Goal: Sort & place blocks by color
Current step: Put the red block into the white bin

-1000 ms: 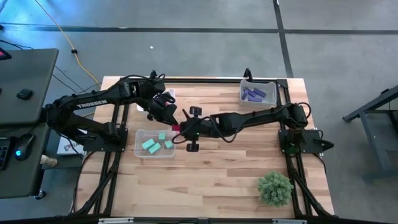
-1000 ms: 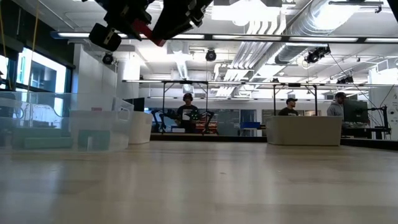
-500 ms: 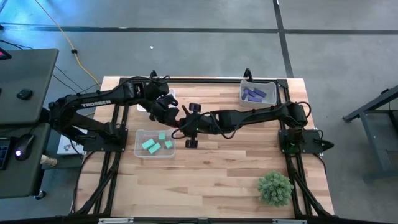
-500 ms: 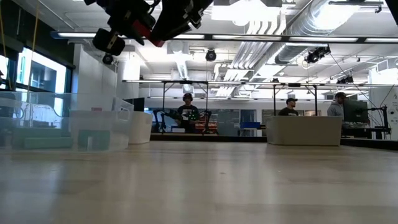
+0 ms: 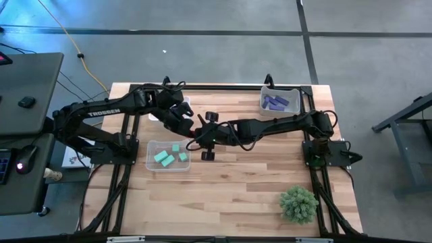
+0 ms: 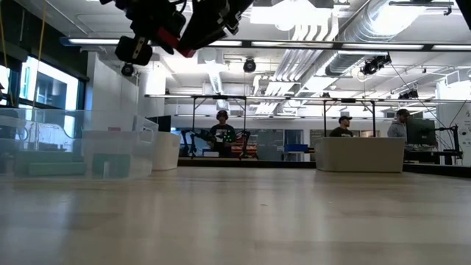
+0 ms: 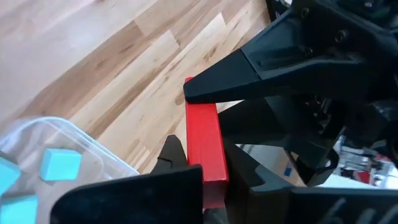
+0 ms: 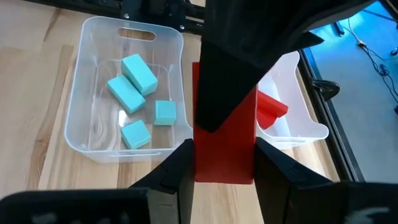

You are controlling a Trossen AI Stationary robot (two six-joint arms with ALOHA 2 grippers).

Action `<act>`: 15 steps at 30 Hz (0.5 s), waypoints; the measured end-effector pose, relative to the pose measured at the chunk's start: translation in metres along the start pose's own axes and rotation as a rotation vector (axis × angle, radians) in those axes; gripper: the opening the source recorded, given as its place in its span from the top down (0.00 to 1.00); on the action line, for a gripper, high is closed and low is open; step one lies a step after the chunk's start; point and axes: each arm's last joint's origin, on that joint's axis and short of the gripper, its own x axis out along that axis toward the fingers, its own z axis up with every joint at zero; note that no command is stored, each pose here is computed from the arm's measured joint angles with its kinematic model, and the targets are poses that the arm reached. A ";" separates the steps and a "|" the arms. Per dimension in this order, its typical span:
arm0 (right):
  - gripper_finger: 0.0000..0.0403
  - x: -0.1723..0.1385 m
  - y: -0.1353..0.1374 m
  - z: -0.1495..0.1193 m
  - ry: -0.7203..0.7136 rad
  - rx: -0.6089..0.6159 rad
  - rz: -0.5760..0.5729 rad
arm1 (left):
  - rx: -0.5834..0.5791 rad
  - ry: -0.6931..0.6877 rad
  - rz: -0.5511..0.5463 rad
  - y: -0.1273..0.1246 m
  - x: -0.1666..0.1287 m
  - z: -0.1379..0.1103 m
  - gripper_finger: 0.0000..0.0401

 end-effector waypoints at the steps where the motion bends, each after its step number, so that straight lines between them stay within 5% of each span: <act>1: 0.73 0.000 0.000 0.000 0.001 -0.001 -0.001 | 0.012 -0.007 0.009 0.000 0.000 0.000 1.00; 8: 0.53 0.000 -0.001 -0.001 0.007 0.061 -0.034 | 0.103 -0.037 0.058 0.001 0.002 -0.001 1.00; 15: 0.49 0.000 -0.001 -0.003 0.031 0.131 -0.058 | 0.182 -0.088 0.145 0.006 0.000 0.001 1.00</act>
